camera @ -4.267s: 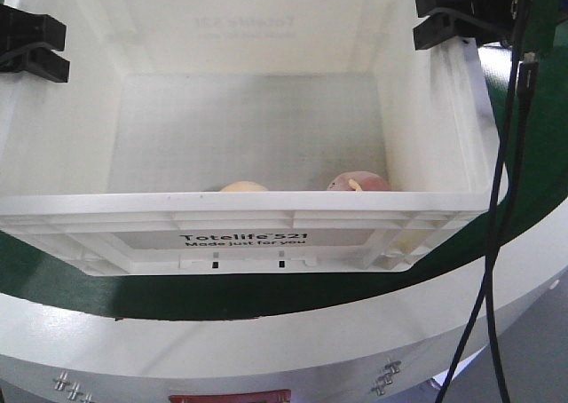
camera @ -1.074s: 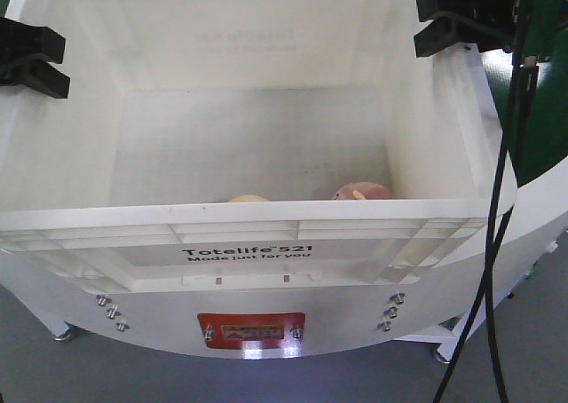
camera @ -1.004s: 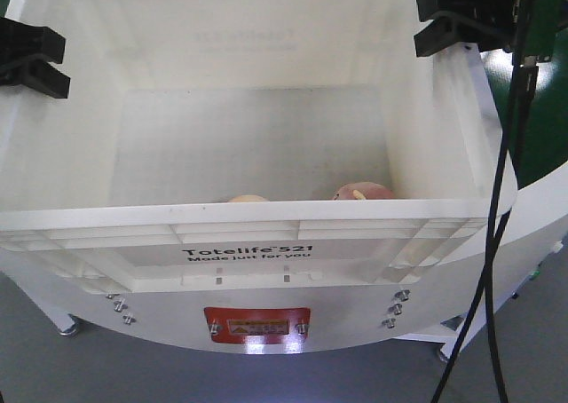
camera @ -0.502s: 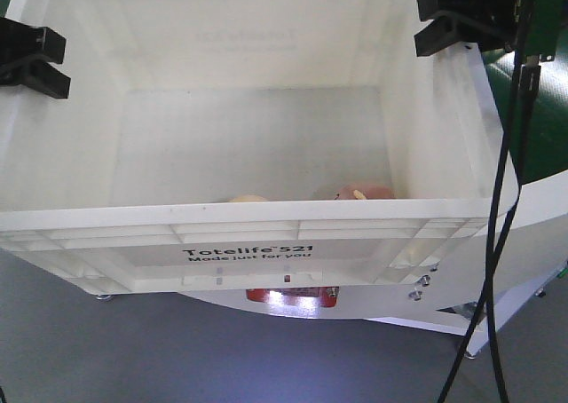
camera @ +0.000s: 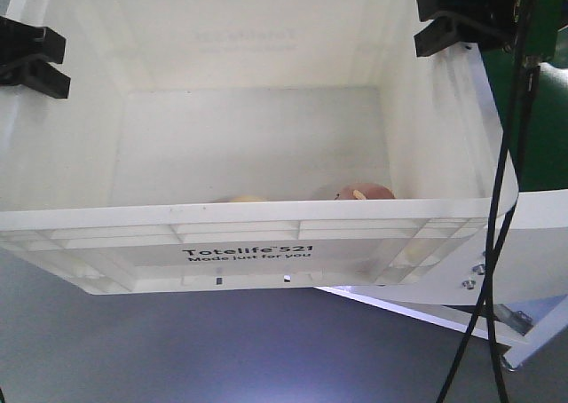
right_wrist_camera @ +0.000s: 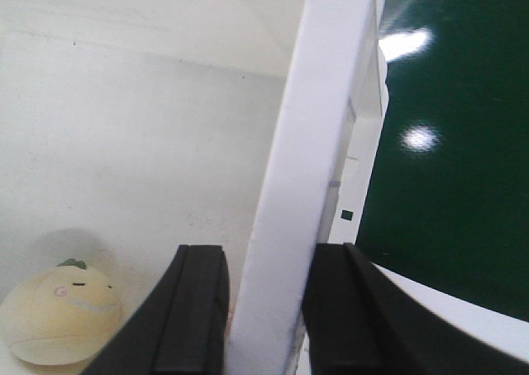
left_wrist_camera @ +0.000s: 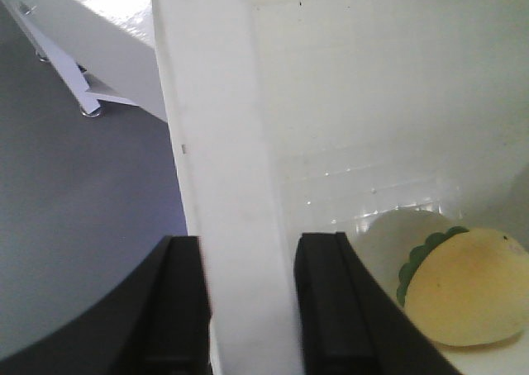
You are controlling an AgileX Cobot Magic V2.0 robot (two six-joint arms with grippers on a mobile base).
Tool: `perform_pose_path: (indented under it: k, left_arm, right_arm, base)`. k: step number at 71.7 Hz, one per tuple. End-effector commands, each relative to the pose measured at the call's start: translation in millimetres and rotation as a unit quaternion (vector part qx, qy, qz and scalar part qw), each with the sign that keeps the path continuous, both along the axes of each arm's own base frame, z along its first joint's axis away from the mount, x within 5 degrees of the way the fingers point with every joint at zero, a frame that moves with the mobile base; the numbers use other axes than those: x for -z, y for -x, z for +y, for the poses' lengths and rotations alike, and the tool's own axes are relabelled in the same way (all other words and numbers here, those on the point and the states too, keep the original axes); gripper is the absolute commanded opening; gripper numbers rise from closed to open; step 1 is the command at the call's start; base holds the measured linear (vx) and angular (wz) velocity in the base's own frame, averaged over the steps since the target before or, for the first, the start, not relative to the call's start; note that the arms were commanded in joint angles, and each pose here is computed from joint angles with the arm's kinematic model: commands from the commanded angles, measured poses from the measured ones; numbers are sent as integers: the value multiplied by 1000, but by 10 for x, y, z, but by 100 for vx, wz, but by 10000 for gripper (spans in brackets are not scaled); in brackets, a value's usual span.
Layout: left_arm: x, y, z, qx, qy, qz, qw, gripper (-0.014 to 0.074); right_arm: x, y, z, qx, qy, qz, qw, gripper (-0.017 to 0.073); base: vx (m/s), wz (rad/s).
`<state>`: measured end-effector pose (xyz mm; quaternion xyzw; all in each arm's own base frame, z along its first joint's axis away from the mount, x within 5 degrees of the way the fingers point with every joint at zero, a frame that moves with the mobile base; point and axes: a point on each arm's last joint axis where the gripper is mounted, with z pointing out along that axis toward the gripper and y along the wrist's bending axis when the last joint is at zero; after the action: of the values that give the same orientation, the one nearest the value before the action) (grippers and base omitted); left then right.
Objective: Place moving items into box and shelve
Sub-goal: 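Hold the crate with both grippers while the base drives away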
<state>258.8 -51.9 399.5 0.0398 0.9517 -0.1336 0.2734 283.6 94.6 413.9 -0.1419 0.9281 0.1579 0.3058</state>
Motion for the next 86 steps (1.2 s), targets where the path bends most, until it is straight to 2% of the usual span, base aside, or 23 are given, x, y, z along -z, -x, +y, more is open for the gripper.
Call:
perform_pose_path:
  k: [1, 86]
  left_arm:
    - [-381, 112, -177, 19, 111, -93, 989, -27]
    - [-381, 112, -177, 19, 111, -93, 989, -27]
  right_arm:
    - [-366, 124, 123, -17, -99, -75, 992, -12]
    - [-366, 124, 123, -17, -99, -75, 992, -12]
  base:
    - [-9, 35]
    - [-6, 34]
